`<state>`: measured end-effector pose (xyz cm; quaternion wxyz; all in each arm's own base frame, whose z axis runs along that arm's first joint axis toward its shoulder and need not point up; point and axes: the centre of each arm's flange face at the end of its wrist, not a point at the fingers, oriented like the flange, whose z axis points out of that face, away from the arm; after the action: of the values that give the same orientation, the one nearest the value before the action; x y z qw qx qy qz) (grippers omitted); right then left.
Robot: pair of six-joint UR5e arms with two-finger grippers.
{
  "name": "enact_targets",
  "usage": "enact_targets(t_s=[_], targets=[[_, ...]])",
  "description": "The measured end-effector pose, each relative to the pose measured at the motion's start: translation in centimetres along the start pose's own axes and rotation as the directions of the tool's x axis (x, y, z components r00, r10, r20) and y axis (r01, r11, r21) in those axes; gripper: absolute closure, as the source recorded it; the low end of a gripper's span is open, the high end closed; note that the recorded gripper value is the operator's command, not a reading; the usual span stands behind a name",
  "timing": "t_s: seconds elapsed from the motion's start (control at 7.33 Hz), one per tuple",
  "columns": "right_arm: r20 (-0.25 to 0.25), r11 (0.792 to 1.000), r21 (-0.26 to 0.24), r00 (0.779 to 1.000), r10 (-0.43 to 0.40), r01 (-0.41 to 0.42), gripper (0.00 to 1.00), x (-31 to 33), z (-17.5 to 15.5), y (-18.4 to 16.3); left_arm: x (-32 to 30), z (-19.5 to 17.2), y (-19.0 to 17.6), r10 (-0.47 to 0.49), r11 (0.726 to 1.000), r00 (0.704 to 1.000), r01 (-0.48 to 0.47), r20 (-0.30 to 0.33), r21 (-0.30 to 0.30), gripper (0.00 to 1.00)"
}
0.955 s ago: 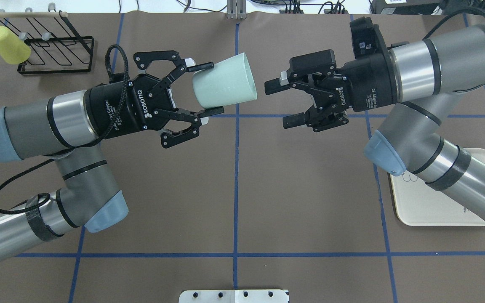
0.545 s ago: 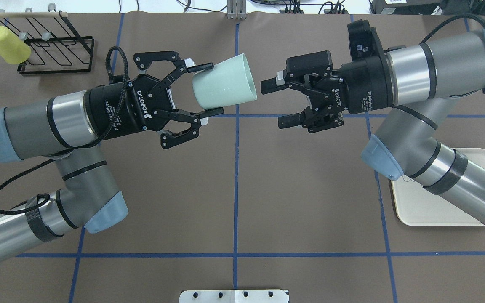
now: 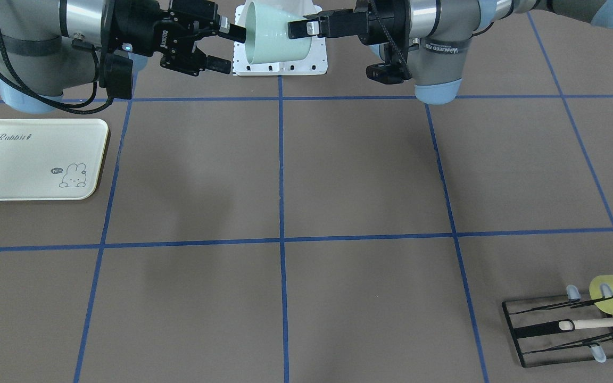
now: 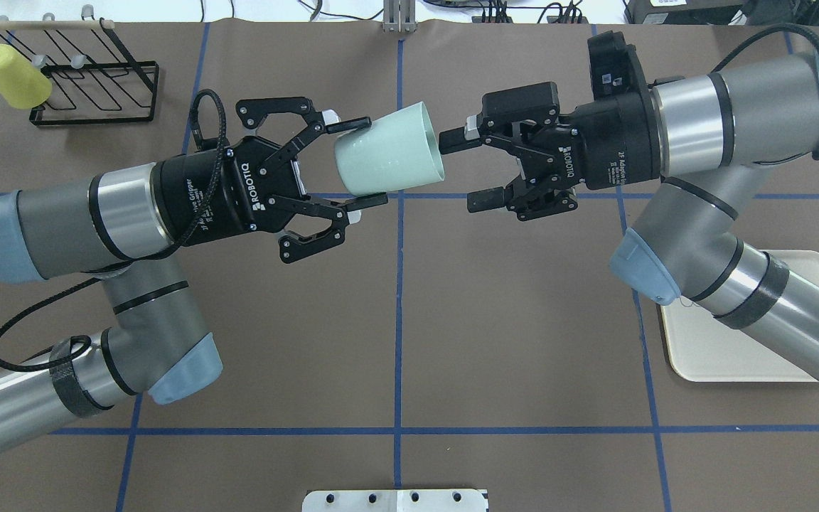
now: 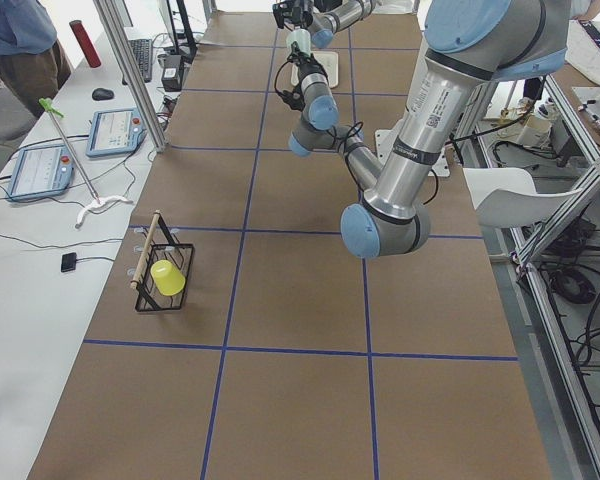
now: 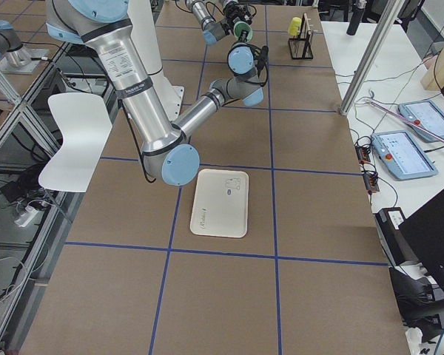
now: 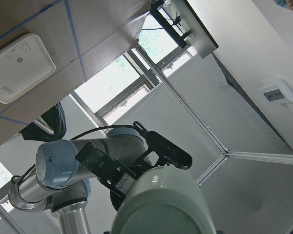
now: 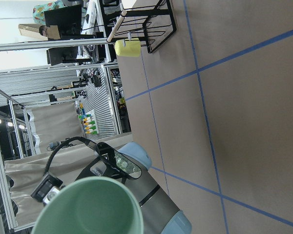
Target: Left arm grabs green cup and hands to right arm on tray
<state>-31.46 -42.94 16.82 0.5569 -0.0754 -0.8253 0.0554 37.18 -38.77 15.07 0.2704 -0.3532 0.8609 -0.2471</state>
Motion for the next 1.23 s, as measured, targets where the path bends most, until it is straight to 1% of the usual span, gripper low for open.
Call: enact_targets(t_s=[0.27, 0.41, 0.55, 0.68, 0.82, 0.95, 1.09, 1.23], targets=[[0.005, 1.000, -0.004, 1.000, 0.002, -0.002, 0.09, -0.2, 0.0, 0.3, -0.5, 0.7, 0.3, -0.025, 1.000, 0.999, 0.025, -0.022, -0.002, 1.00], [0.009, 1.000, -0.007, 1.000, 0.002, -0.002, 0.11, -0.4, 0.0, 0.5, -0.7, 1.3, 0.6, -0.031, 0.999, 0.999, 0.031, -0.029, -0.008, 1.00], [0.016, 1.000, -0.010, 1.000, 0.001, -0.001, 0.18, -0.5, 0.2, 0.8, -0.9, 2.1, 0.9, -0.036, 0.999, 0.999, 0.036, -0.032, -0.017, 1.00], [0.025, 1.000, -0.015, 1.000, 0.001, -0.001, 0.32, -0.6, 0.5, 1.3, -1.0, 2.6, 1.2, -0.041, 0.999, 0.998, 0.040, -0.038, -0.023, 1.00], [0.034, 1.000, -0.021, 0.999, 0.002, -0.001, 0.59, -0.7, 0.8, 1.8, -1.2, 2.9, 1.3, -0.046, 0.999, 0.998, 0.045, -0.046, -0.024, 1.00], [0.042, 1.000, -0.026, 0.999, 0.007, -0.006, 0.91, -1.0, 0.9, 2.3, -1.4, 3.0, 1.3, -0.049, 0.999, 0.998, 0.047, -0.049, -0.025, 1.00], [0.053, 0.999, -0.032, 0.999, 0.011, -0.010, 1.00, -1.3, 0.7, 2.7, -1.5, 3.0, 1.4, -0.049, 0.998, 0.998, 0.048, -0.050, -0.027, 0.58], [0.063, 0.999, -0.036, 0.998, 0.010, -0.008, 1.00, -1.5, 0.5, 2.9, -1.6, 2.8, 1.3, -0.049, 0.998, 0.998, 0.048, -0.049, -0.028, 0.01]])
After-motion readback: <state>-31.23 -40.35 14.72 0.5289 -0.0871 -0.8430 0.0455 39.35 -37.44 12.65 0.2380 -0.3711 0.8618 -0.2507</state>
